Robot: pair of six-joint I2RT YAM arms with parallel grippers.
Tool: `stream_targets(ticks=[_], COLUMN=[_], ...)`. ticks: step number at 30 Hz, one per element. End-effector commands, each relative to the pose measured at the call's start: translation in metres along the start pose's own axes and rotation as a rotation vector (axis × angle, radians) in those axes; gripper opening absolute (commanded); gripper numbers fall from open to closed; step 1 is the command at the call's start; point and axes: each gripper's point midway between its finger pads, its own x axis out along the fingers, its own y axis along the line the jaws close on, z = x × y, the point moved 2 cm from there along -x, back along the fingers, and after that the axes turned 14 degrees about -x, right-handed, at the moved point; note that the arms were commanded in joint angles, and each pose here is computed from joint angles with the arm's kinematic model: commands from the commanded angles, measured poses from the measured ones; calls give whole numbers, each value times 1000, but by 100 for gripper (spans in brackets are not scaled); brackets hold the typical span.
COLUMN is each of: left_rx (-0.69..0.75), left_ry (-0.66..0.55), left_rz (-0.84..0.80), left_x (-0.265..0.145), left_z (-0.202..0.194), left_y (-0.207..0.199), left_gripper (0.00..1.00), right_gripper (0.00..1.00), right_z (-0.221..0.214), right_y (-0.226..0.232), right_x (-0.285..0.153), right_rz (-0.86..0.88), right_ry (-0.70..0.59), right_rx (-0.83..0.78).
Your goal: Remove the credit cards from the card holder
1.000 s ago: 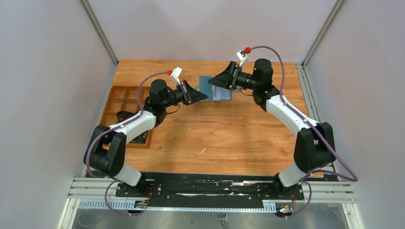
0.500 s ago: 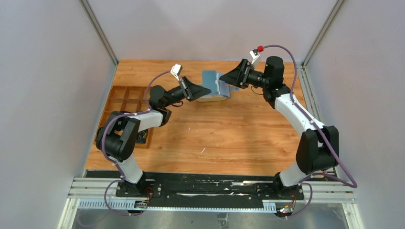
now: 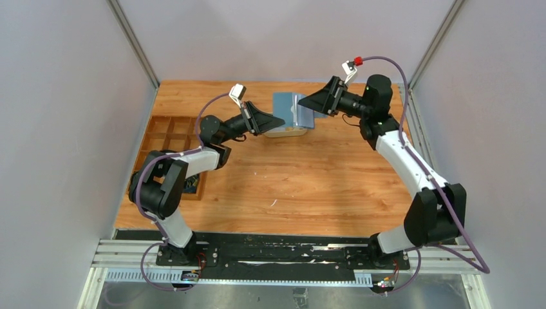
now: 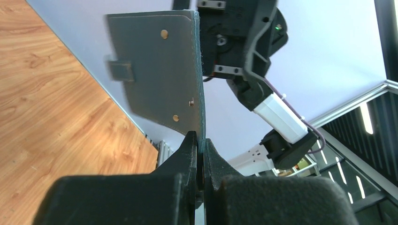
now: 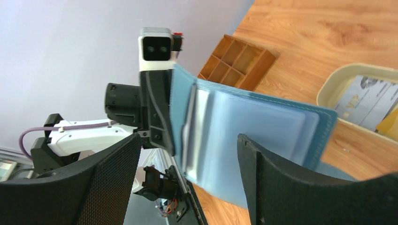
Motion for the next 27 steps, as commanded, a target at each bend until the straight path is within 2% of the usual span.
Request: stream_targets(ticks=[1, 13, 27], left_rx=[49, 51, 30], left_ry=[33, 34, 33], left_rz=[-49, -56, -58], left_x=[6, 8, 7], left_z=[-1, 0, 1], left_y=[-13, -15, -7], left_gripper=[0, 0, 0], right_gripper=[78, 78, 78], right_z=[23, 11, 5], right_y=[22, 24, 43], right_x=[-20, -9, -1], right_rz=[-14, 90, 169], right_ry=[-90, -36, -15], right_rx=[-113, -38, -39])
